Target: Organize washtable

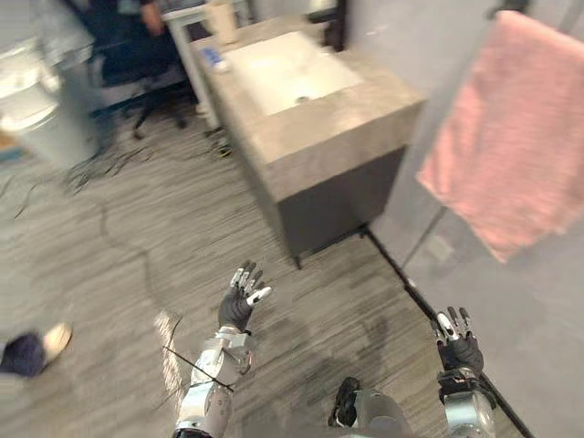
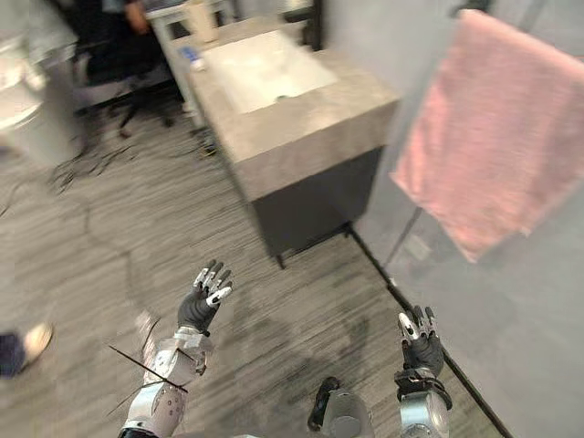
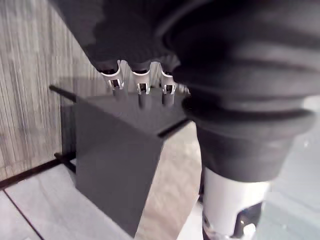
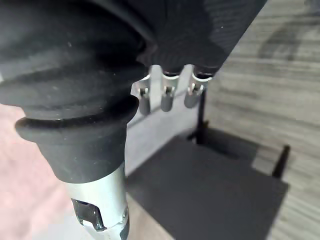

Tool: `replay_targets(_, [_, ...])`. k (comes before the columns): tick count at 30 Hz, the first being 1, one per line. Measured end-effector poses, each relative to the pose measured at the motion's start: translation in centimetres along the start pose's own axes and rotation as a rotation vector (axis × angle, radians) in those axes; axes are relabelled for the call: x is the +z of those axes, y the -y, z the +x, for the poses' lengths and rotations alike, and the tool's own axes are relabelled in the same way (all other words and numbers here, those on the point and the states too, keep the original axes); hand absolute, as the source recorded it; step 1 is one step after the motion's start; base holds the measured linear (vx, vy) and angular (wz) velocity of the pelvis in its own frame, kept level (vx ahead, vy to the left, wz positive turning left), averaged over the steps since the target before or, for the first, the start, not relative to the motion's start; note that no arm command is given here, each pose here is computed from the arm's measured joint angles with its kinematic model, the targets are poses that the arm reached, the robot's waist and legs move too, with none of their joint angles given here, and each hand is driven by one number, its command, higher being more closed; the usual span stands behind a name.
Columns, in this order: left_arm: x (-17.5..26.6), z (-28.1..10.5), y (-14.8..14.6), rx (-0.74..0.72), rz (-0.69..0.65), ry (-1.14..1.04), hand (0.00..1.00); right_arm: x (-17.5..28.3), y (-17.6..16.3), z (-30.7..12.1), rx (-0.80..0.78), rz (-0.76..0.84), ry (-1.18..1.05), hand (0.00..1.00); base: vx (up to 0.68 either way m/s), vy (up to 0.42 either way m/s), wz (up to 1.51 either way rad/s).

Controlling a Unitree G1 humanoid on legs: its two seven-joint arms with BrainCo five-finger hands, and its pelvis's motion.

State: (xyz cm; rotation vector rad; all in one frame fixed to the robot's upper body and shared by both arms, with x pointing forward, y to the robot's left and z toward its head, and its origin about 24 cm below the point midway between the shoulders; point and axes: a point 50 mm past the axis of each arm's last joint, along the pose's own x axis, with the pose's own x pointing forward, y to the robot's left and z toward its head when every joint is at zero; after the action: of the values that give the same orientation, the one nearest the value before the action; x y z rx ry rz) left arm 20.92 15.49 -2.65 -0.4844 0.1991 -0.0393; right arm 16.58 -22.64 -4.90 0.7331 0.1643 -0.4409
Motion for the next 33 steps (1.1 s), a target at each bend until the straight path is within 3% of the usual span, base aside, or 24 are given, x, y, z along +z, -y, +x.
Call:
replay_targets(6, [-0.6, -0.8, -0.8, 0.02, 0.012, -0.032, 0.0, -0.2, -2.4, 1.2, 0.066, 0.035, 0.012, 0.0, -0.23, 0.346, 0.75])
replay_targets(13, [0.8, -3.5, -5.9, 0.187, 0.143, -0.033, 0.0, -3.1, -1.9, -0.9, 0.02, 0.083, -0.085, 0.0, -0.16, 0.174, 0.25])
replay_targets(22, [0.2, -2.7, -3.7, 0.181, 0.06, 0.009, 0.0, -1.9, -2.8, 0.4, 0.081, 0.038, -0.063, 0.0, 0.0, -0.058, 0.24])
replay_targets(33, [-0.3, -4.2, -4.8, 0.23, 0.058, -0.02, 0.0, -5.0, -4.6, 0.0, 0.148, 0.016, -0.195, 0.0, -0.01, 0.012, 0.13])
